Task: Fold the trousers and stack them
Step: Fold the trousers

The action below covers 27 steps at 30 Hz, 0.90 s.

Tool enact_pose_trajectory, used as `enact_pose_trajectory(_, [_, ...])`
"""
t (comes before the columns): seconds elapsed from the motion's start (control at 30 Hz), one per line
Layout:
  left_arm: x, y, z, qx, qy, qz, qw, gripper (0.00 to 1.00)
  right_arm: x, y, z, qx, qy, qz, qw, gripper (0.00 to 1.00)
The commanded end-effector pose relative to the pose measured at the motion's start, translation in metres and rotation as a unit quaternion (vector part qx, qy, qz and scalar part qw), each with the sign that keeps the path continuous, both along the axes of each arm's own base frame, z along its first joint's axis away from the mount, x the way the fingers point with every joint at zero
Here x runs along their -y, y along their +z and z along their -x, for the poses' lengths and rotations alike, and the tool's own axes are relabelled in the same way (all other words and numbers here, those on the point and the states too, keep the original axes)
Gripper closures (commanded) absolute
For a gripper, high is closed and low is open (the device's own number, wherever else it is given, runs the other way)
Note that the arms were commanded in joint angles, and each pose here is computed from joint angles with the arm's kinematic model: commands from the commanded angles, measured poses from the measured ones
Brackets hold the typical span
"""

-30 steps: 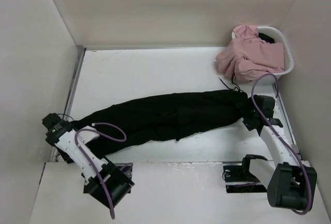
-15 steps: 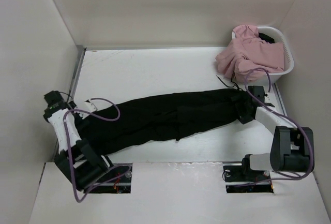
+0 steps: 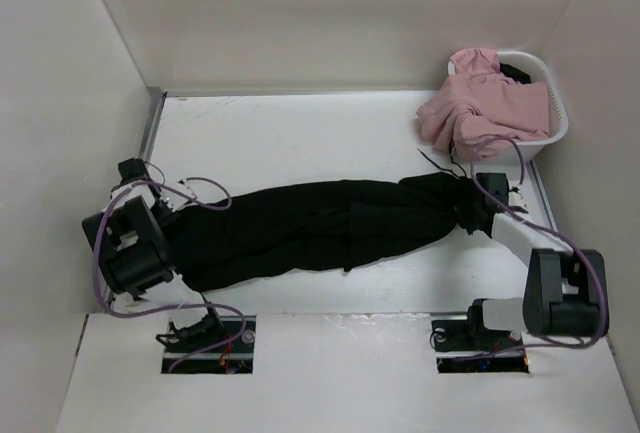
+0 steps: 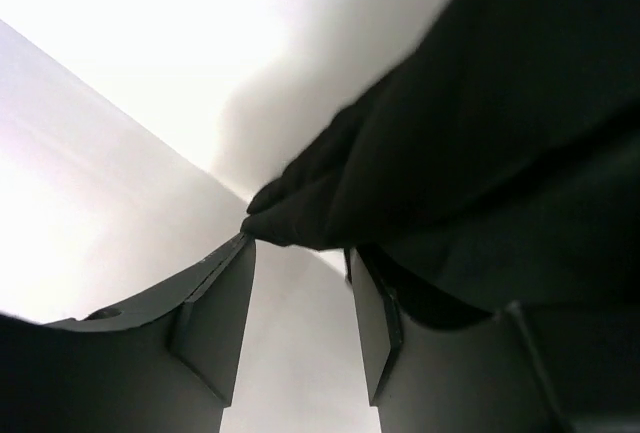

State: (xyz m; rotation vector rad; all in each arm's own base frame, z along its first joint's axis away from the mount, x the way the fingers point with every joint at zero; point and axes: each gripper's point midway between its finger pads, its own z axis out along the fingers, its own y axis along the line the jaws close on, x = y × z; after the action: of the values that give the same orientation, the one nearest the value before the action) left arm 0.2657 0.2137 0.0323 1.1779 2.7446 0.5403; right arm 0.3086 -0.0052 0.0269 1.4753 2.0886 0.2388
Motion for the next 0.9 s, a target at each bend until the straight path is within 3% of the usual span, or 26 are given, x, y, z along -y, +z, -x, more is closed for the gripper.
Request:
enact_pose_trajectory(0.0, [-0.014,0.025,-0.072,0.116,0.003,-0.047,0.992,0.59,0.018,0.027,-0.001,0.068,-0.035,0.048,0.996,0.99])
enact_pose_trajectory(0.2, [-0.017,0.058,-0.160,0.224,0.004,-0.063,0.972,0.57,0.027,0.070,-0.008,0.185,-0.068,0.073,0.978,0.99])
enact_pose_trajectory(0.3, [-0.019,0.098,-0.200,0.283,0.014,-0.063,0.957,0.48,0.020,0.080,-0.024,0.196,-0.042,0.069,0.977,0.99])
enact_pose_trajectory(0.4, [-0.009,0.141,-0.209,0.323,-0.005,-0.047,0.945,0.35,0.012,0.088,-0.035,0.192,-0.019,0.070,0.979,0.98])
enact_pose_trajectory(0.53, [0.028,0.158,-0.158,0.286,-0.072,0.011,0.955,0.33,0.009,0.087,-0.030,0.177,-0.020,0.071,0.981,0.95])
enact_pose_trajectory(0.7, [0.098,0.099,-0.033,0.113,-0.187,0.079,0.973,0.34,0.002,0.078,-0.021,0.167,-0.008,0.063,0.984,0.92])
enact_pose_trajectory(0.87, [0.108,0.051,0.025,0.013,-0.187,0.074,0.980,0.35,-0.002,0.075,-0.016,0.165,-0.001,0.062,0.984,0.91])
